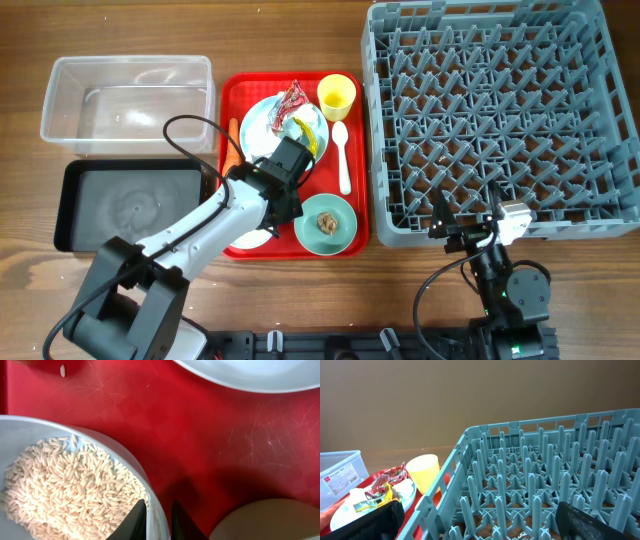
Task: Sort waste into correct bins and load items into the dishwasher rack
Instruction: 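Lower the left gripper and grasp the rim of the light-blue rice bowl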
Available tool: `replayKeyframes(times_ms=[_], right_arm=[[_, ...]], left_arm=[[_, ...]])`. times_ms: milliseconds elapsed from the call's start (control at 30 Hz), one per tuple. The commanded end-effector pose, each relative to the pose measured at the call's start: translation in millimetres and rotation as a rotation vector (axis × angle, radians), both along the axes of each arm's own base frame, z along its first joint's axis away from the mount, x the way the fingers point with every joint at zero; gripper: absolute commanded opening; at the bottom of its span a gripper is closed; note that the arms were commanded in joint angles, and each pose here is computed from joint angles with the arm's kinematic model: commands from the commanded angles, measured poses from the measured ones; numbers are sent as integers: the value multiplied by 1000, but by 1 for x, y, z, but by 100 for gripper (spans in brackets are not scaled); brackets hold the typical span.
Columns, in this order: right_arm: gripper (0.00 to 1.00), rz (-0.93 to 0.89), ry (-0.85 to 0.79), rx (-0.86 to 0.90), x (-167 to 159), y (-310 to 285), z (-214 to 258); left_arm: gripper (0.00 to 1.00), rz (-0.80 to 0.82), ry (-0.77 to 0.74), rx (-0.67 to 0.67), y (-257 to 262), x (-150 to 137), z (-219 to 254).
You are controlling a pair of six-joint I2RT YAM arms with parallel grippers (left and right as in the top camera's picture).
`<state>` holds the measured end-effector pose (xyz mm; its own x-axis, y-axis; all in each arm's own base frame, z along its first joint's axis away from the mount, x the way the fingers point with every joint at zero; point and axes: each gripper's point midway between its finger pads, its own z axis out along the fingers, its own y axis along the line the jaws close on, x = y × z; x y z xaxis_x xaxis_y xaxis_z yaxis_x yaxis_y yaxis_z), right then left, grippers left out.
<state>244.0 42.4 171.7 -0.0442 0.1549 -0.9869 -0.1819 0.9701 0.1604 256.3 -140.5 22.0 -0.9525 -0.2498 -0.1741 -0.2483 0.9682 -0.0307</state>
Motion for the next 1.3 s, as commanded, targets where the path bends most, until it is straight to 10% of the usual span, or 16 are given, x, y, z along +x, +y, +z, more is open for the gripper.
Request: replayKeyframes(times_ms=[0, 1267], right_arm=[[100, -5, -5, -1, 0, -1, 1], [100, -5, -4, -1, 0, -1, 1]], left_arm=[[17, -5, 16, 5, 0, -4, -5], [4, -152, 22, 24, 1, -7, 11]])
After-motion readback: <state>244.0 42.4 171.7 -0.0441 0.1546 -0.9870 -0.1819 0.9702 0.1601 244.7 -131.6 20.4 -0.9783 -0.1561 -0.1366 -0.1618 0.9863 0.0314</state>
